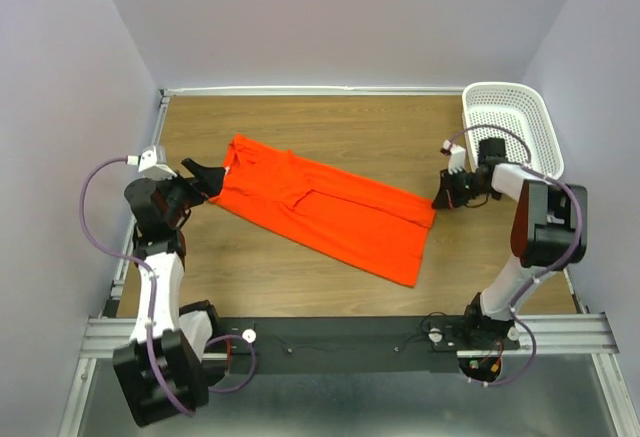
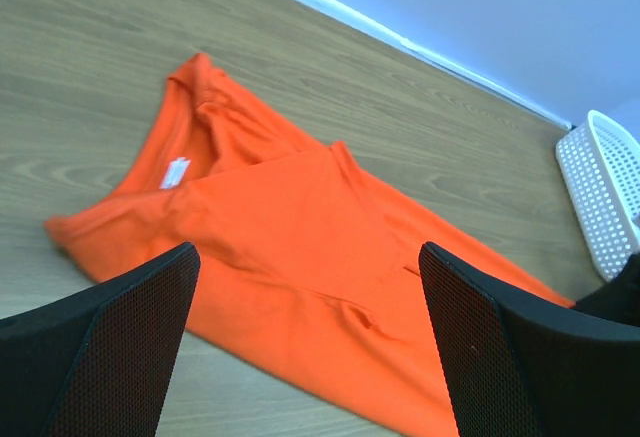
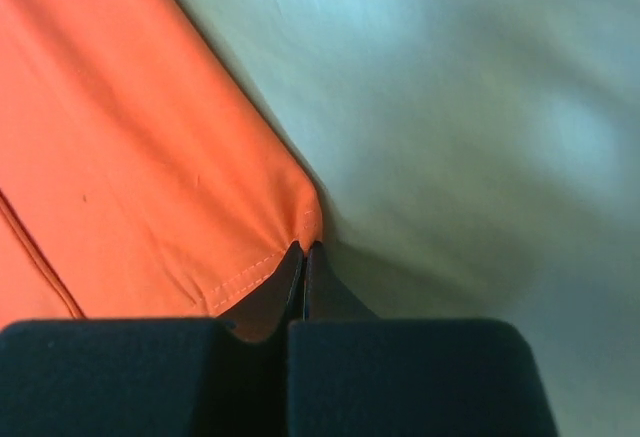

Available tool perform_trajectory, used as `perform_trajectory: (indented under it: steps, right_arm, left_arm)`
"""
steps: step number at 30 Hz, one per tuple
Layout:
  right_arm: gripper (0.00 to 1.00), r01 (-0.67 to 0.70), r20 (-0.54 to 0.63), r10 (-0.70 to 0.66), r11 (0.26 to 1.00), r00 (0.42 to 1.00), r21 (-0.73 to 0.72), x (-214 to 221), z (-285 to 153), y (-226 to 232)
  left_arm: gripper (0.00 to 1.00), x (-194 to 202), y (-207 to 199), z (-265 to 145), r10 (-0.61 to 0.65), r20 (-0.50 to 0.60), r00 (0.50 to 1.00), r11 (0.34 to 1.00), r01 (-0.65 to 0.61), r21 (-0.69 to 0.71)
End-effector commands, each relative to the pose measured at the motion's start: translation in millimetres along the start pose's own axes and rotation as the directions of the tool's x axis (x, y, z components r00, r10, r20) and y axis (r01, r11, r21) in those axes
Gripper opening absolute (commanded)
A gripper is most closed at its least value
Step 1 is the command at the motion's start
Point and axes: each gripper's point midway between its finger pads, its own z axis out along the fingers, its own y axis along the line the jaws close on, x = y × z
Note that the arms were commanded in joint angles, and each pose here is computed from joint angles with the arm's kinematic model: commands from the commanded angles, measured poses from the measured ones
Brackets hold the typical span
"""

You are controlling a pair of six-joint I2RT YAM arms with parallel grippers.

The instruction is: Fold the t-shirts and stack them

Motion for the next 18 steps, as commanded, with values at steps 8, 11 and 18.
perform_trajectory:
  steps: [8, 11, 18]
  right_arm:
    - [0.31, 0.046, -0.037, -0.039, 0.979, 0.999, 0.197, 62, -70, -34]
    - [0.58, 0.083, 0.012, -0.088, 0.973, 0.996, 0.215, 47, -84, -31]
    - [0.63, 0.124, 0.144, -0.149, 0.978, 0.978, 0.167, 11, -101, -7]
  left_arm:
    - [0.92, -1, -33, 127, 0.047, -0.152, 0.987, 0.996, -0.036, 0.079]
    - [0.85, 33, -1, 177, 0.070, -0.295, 0.953, 0.996, -0.084, -0.032]
    - [0.76, 62, 34, 218, 0.101, -0.430, 0.897, 0.979, -0.167, -0.118]
